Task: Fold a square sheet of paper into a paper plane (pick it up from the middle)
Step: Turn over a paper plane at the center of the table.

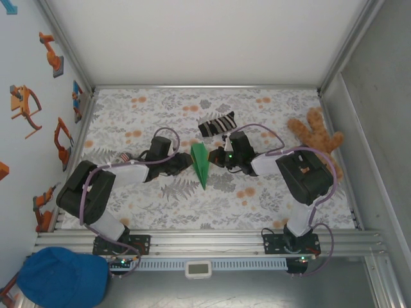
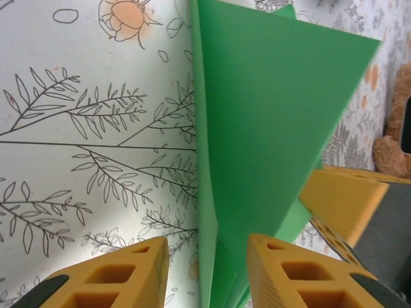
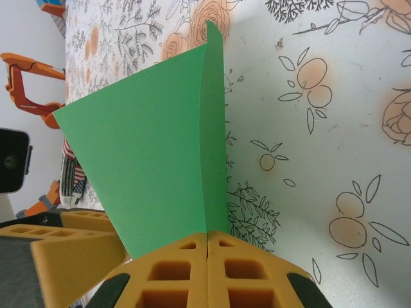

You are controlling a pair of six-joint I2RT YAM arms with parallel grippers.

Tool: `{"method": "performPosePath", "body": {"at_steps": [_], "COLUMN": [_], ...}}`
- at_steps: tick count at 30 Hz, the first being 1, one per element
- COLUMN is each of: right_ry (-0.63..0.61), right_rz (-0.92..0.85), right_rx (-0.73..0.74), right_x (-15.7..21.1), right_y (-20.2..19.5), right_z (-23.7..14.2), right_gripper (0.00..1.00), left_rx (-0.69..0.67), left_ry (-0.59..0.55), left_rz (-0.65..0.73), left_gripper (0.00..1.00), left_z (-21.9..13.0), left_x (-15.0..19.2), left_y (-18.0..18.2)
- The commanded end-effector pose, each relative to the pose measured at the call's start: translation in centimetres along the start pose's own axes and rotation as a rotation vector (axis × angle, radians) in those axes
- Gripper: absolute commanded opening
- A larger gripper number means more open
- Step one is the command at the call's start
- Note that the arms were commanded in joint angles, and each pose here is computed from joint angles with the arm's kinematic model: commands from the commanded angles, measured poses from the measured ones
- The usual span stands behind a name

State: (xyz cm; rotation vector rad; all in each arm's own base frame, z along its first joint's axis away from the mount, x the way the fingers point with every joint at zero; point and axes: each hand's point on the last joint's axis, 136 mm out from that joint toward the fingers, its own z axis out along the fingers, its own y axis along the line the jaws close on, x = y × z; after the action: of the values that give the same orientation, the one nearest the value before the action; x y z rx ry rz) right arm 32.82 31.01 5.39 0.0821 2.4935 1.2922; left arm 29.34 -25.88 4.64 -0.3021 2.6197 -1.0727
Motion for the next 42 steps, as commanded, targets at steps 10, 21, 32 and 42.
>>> {"method": "performPosePath", "body": {"at_steps": [10,21,32,42], "right_ry": [0.0,-0.026,-0.044,-0.052], "right_rz": [0.002,0.008,0.034,0.048], "right_rx": [-0.016,-0.02,-0.003,0.03], "right_x": [0.1,-0.2,-0.2,0.2], "right_y": [0.0,-0.4,-1.8,-3.0], "right_z": [-0.2,-1.9,-2.7,-2.9], "right_gripper": [0.0,0.0,0.0,0.0], "left_rx": [-0.004,0.02,0.022,-0.011], "left_ry": [0.03,0.034,0.038,0.035], "left_rz": [-0.005,0.029,0.013,-0.002], "left_gripper": [0.15,0.0,0.0,0.0], "left_z": [1.9,1.1,0.9,0.5], "left_x": [-0.9,-0.7,-0.2,0.4], "left_y": [-0.8,-1.0,0.0,1.6]}}
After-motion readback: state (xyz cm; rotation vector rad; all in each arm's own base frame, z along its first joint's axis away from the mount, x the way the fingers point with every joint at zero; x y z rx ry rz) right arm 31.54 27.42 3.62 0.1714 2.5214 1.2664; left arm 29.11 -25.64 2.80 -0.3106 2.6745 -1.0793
